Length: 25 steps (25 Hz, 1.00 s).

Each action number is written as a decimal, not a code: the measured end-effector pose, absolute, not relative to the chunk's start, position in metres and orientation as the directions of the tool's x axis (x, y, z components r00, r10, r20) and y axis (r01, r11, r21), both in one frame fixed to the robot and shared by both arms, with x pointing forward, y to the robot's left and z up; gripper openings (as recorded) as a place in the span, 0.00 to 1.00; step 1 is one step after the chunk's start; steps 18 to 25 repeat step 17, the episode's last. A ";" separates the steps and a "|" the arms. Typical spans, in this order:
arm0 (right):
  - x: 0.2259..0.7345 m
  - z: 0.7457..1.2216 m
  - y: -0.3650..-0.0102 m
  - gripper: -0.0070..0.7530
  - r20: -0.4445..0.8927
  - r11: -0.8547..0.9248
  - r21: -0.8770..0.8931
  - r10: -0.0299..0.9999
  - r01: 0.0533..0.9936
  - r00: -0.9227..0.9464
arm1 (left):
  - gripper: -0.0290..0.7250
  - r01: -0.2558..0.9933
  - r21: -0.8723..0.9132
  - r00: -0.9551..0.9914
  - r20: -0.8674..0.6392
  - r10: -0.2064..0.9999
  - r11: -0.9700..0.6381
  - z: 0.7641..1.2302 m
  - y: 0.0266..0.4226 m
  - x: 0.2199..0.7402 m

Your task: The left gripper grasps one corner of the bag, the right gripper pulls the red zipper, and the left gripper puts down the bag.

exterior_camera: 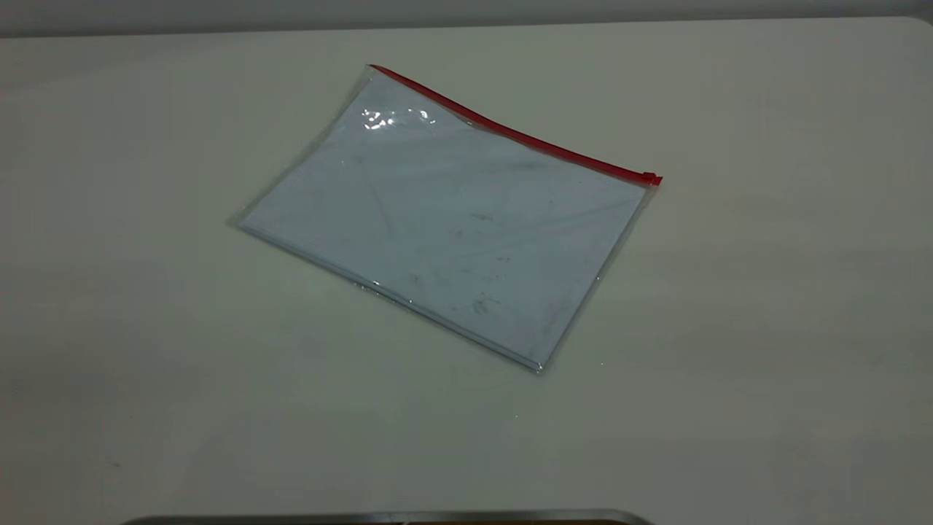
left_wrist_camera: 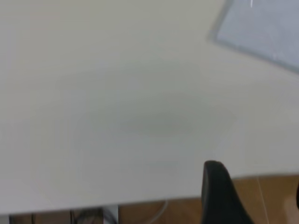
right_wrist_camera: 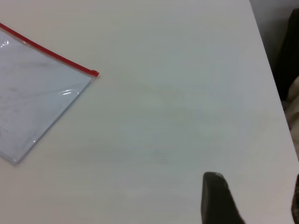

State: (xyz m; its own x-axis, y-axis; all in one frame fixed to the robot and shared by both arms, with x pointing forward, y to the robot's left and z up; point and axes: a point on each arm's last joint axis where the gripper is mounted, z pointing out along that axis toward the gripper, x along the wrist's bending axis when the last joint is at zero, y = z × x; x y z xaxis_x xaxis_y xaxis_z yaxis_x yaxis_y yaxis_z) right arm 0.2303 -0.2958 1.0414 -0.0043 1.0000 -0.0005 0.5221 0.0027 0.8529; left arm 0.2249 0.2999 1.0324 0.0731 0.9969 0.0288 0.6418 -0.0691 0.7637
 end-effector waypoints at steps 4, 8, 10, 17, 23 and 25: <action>0.230 1.041 -0.296 0.56 -0.001 0.003 0.853 1.000 0.522 -0.004 | 0.64 0.634 0.771 0.065 0.029 0.997 -0.064 1.032 0.300 0.222; 0.230 1.041 -0.296 0.56 -0.001 0.003 0.853 1.000 0.522 -0.004 | 0.64 0.634 0.771 0.064 0.029 0.998 -0.063 1.032 0.300 0.222; 0.230 1.041 -0.296 0.56 -0.001 0.003 0.853 1.000 0.522 -0.004 | 0.64 0.634 0.771 0.064 0.029 0.998 -0.063 1.032 0.300 0.222; 0.230 1.041 -0.296 0.56 -0.001 0.003 0.853 1.000 0.522 -0.004 | 0.64 0.634 0.771 0.064 0.029 0.998 -0.063 1.032 0.300 0.222; 0.230 1.041 -0.296 0.56 -0.001 0.003 0.853 1.000 0.522 -0.004 | 0.64 0.634 0.771 0.064 0.029 0.998 -0.063 1.032 0.300 0.222; 0.230 1.041 -0.296 0.56 -0.001 0.003 0.853 1.000 0.522 -0.004 | 0.64 0.634 0.771 0.064 0.029 0.998 -0.063 1.032 0.300 0.222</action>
